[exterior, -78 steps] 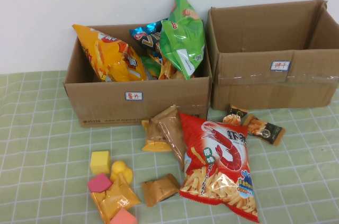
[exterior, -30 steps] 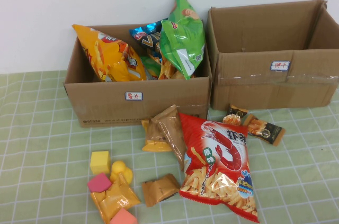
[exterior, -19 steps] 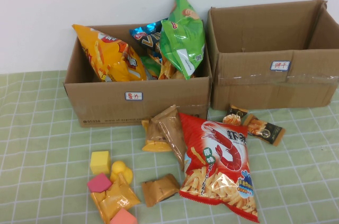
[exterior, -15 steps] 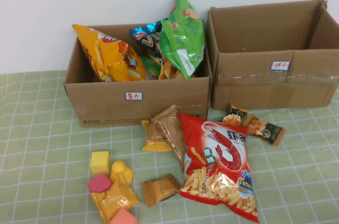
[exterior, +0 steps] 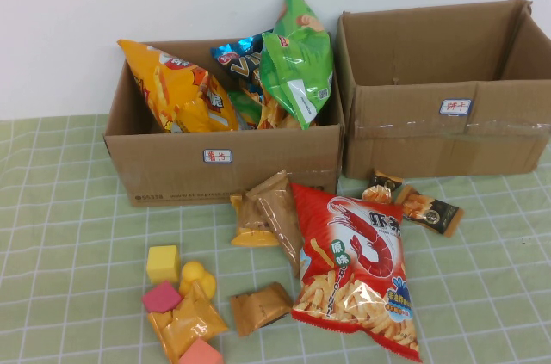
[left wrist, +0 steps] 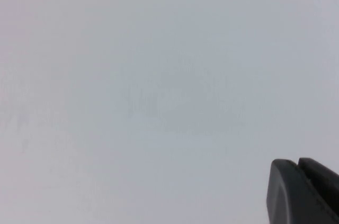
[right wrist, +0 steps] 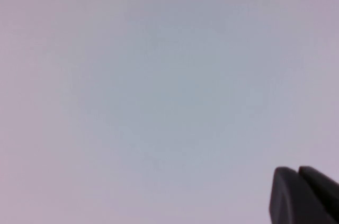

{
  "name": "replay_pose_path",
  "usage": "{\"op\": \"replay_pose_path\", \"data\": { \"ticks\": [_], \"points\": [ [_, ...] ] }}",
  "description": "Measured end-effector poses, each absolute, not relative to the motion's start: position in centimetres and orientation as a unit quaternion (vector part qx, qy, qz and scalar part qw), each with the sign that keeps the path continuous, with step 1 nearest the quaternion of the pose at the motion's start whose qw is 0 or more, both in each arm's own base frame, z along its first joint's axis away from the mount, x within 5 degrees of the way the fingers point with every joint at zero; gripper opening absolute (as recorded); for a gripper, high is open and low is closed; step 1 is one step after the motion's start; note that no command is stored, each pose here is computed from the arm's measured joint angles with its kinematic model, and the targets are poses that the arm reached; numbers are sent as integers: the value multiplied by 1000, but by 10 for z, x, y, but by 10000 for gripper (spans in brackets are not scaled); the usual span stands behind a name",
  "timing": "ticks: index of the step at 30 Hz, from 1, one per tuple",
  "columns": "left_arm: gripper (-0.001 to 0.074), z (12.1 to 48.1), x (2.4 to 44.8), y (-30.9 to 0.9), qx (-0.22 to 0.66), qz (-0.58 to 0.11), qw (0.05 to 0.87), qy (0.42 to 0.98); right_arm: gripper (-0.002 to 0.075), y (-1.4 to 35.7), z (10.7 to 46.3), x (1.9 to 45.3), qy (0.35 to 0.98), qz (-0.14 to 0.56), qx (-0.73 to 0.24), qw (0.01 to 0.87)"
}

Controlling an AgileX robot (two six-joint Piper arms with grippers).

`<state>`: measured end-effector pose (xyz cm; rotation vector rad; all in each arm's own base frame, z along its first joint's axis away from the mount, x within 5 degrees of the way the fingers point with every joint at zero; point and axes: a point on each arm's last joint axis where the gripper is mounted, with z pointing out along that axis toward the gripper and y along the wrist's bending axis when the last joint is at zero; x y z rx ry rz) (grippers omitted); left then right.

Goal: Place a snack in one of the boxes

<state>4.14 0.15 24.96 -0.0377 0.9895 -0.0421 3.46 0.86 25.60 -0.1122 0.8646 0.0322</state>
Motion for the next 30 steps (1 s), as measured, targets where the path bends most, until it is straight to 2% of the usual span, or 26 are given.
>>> {"op": "replay_pose_path", "data": {
  "ticks": [6, 8, 12, 16, 19, 20, 21, 26, 30],
  "points": [
    [-2, 255, 37, 2, -24, -26, 897, 441, -2, 9, 260, 31, 390, 18, -57, 919],
    [-2, 260, 33, 3, -37, -48, 911, 408, -2, 9, 259, 32, 395, -9, -67, 916],
    [-2, 282, 29, 3, -51, -81, 907, 409, -2, 5, 264, 36, 449, -27, -57, 891],
    [-2, 318, 19, 1, -33, -63, 888, 455, -2, 3, 287, 34, 521, -47, -60, 850],
    [-2, 337, 15, 0, -19, -40, 851, 524, -2, 1, 299, 32, 579, -69, -75, 809],
    [-2, 346, 16, 0, -12, -28, 830, 557, -2, 1, 302, 34, 600, -75, -82, 792],
    [-2, 350, 25, 0, -7, -17, 786, 617, -2, 1, 302, 42, 641, -78, -90, 758],
    [-2, 329, 64, -3, -15, -34, 642, 766, -2, 2, 282, 73, 745, -68, -102, 656],
    [-2, 312, 89, -5, -25, -50, 566, 823, -2, 4, 257, 98, 799, -58, -108, 589]
  ]
}}
